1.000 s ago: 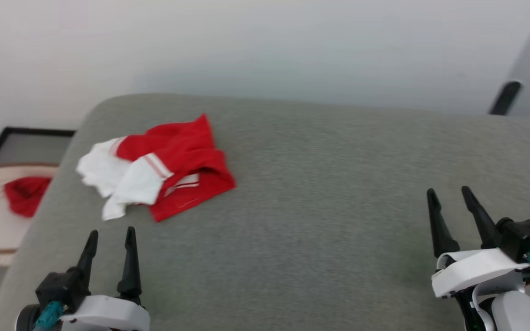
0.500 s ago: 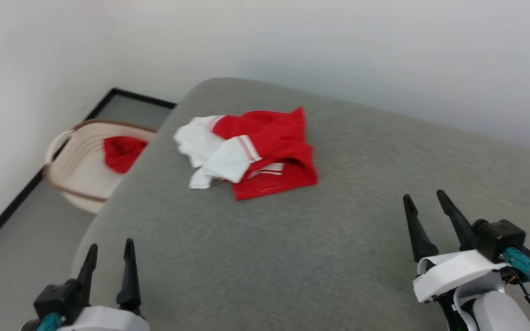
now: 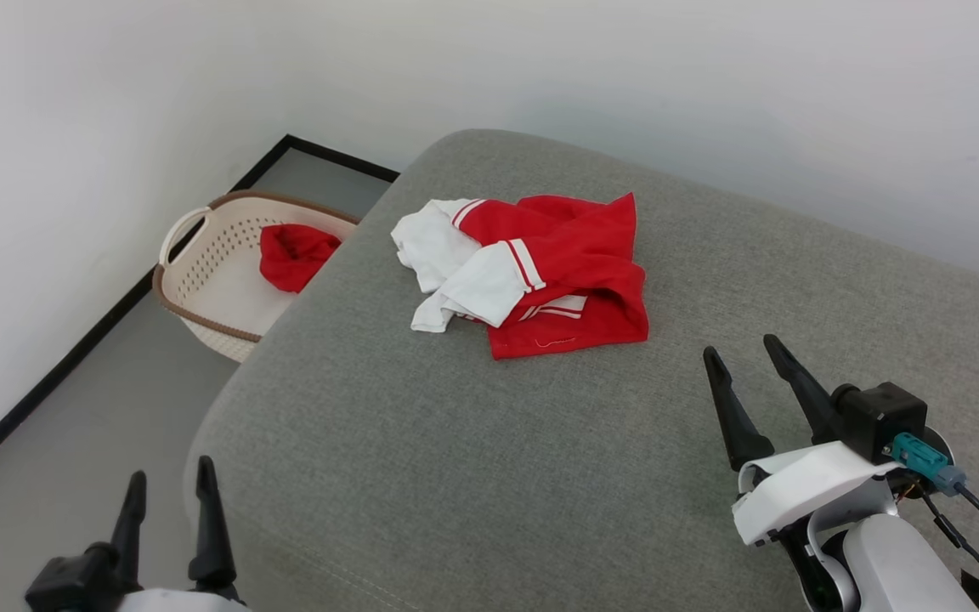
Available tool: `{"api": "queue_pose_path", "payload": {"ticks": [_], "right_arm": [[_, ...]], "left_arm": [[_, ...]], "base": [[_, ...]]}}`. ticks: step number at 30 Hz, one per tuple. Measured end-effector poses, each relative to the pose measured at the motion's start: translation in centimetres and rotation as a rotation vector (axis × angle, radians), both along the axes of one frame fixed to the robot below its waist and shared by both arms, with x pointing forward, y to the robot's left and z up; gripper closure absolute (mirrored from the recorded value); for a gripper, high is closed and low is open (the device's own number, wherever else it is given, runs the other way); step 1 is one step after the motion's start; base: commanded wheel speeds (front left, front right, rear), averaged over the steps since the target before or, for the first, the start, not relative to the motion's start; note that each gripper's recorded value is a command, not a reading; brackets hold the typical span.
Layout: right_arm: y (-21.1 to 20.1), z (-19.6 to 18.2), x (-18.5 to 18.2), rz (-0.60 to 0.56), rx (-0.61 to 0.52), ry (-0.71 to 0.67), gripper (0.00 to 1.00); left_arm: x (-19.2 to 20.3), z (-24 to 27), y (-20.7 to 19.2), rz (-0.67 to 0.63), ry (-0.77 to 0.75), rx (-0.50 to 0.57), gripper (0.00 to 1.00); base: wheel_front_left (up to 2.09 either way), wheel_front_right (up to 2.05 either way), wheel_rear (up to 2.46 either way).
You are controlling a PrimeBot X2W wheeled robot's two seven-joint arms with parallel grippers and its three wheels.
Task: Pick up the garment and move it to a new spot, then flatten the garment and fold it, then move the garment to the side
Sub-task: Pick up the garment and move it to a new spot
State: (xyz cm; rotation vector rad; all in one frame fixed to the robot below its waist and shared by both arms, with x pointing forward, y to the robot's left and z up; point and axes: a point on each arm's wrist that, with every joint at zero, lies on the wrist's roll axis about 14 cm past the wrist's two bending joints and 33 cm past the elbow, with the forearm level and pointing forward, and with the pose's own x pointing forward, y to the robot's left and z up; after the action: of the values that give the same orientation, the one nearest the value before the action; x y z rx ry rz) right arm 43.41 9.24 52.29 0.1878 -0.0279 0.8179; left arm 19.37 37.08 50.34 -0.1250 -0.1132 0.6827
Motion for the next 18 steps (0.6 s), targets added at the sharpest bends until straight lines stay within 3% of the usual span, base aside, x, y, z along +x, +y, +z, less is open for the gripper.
{"api": "queue_pose_path", "payload": {"ticks": [8, 12, 18], "right_arm": [[-2.0, -0.6, 0.5, -0.065, 0.014, 0.018, 0.0], [-2.1, 0.7, 0.4, -0.065, 0.015, -0.039, 0.0], [-3.6, 2.1, 1.4, -0.113, 0.038, -0.083, 0.0]], "left_arm": [[3.1, 0.6, -0.6, -0.109, 0.013, 0.034, 0.0], [5.3, 1.5, 0.5, -0.153, 0.021, 0.064, 0.0], [12.3, 5.8, 2.0, -0.266, 0.017, 0.181, 0.0]], "base": [[0.0, 0.0, 0.0], [0.0, 0.0, 0.0], [0.0, 0.0, 0.0]]}}
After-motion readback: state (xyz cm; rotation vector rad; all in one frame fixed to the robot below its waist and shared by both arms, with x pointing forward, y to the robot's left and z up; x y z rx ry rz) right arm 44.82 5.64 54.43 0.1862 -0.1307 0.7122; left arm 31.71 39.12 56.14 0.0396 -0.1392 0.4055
